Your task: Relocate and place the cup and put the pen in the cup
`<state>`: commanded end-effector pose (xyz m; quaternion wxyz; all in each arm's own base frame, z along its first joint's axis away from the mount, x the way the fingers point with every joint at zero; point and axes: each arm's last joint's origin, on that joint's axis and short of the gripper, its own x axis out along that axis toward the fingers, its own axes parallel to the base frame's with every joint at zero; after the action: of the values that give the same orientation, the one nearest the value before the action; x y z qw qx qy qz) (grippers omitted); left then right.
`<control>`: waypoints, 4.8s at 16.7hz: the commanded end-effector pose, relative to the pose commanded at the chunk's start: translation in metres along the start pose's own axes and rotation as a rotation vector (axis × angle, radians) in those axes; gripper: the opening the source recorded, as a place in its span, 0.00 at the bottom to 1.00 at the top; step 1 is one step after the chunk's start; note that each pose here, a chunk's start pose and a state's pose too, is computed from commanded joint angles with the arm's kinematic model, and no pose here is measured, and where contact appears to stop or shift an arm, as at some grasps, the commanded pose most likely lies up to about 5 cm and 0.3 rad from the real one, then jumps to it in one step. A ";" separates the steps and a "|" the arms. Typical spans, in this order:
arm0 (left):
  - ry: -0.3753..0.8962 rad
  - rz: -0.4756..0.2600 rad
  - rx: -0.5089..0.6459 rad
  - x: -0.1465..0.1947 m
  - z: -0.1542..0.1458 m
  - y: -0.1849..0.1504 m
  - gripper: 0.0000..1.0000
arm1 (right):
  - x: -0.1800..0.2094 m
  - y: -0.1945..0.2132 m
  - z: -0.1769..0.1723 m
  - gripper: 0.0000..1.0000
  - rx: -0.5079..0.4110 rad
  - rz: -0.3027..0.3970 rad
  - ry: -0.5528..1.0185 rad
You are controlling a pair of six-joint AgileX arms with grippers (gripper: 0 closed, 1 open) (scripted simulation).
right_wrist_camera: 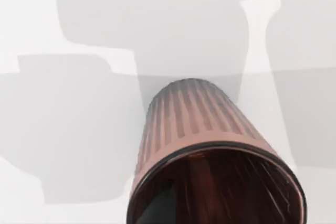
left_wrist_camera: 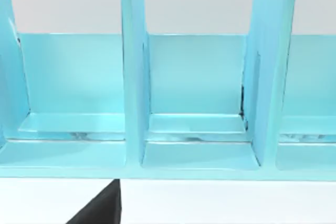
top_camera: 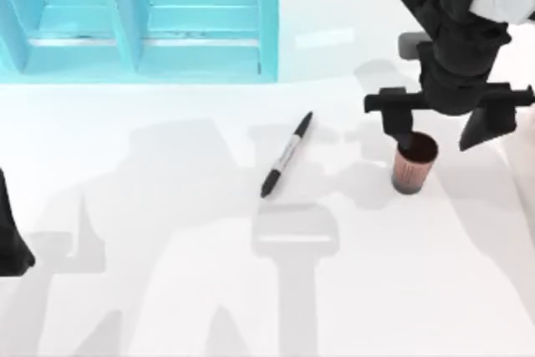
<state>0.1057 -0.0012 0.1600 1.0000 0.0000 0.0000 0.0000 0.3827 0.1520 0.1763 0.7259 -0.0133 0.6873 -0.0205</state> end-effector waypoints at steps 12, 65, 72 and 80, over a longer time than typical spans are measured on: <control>0.000 0.000 0.000 0.000 0.000 0.000 1.00 | -0.005 -0.001 0.004 1.00 0.008 -0.003 0.007; 0.000 0.000 0.000 0.000 0.000 0.000 1.00 | 0.042 0.134 0.024 1.00 0.457 0.246 0.018; 0.000 0.000 0.000 0.000 0.000 0.000 1.00 | 0.087 0.143 0.021 1.00 0.456 0.238 0.027; 0.000 0.000 0.000 0.000 0.000 0.000 1.00 | 0.087 0.143 0.021 0.47 0.456 0.238 0.027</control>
<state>0.1057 -0.0012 0.1600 1.0000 0.0000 0.0000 0.0000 0.4102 0.2909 0.0839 0.6984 0.2318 0.6712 -0.0895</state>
